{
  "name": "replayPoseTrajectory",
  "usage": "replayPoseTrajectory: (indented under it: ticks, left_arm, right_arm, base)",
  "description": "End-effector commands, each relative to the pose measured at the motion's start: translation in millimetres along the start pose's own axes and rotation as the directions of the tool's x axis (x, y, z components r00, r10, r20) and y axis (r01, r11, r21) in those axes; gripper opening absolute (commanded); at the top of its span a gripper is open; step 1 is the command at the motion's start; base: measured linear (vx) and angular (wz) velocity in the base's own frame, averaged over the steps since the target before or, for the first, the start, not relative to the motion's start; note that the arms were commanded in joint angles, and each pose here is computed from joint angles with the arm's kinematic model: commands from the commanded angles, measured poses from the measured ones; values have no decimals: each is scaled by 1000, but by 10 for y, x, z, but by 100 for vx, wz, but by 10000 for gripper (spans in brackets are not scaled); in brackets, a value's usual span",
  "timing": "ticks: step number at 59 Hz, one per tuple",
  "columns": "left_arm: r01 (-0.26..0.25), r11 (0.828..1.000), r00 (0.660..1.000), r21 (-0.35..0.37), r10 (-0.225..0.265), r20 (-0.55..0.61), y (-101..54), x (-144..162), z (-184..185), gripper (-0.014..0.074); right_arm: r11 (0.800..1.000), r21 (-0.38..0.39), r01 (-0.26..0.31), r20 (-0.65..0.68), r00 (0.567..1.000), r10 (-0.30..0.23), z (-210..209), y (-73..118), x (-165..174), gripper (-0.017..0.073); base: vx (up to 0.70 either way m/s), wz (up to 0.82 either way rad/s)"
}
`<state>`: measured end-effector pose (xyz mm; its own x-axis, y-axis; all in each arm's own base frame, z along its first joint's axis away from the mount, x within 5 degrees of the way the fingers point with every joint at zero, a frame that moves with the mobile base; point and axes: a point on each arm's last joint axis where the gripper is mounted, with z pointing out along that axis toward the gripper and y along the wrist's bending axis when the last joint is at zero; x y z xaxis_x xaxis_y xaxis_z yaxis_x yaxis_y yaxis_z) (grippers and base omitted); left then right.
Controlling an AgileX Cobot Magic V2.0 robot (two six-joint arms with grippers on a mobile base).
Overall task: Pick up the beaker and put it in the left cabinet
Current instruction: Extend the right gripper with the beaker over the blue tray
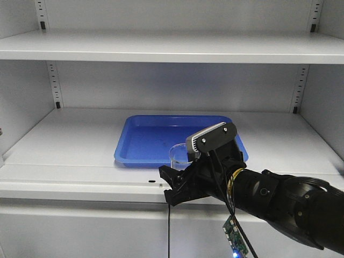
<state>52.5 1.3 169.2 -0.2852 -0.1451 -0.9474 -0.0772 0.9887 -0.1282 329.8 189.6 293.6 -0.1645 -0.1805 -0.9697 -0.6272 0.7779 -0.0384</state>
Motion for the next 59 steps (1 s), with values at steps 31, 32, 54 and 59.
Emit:
replayPoseTrajectory:
  ticks: [31,32,54,59]
  left_arm:
    - [8,1000,994,17,-9,106,-18,-133,-32,-6]
    - [8,1000,994,17,-9,106,-18,-133,-32,-6]
    - [8,1000,994,17,-9,106,-18,-133,-32,-6]
    - [8,1000,994,17,-9,106,-18,-133,-32,-6]
  right_arm:
    - [1000,-29,8,123,992,-4,-128,32,-297,236]
    - [1000,-29,8,123,992,-4,-128,32,-297,236]
    - [1000,-29,8,123,992,-4,-128,32,-297,236]
    - [1000,-29,8,123,992,-4,-128,32,-297,236]
  base:
    - [15,0]
    - [12,0]
    - [11,-2]
    - [8,-2]
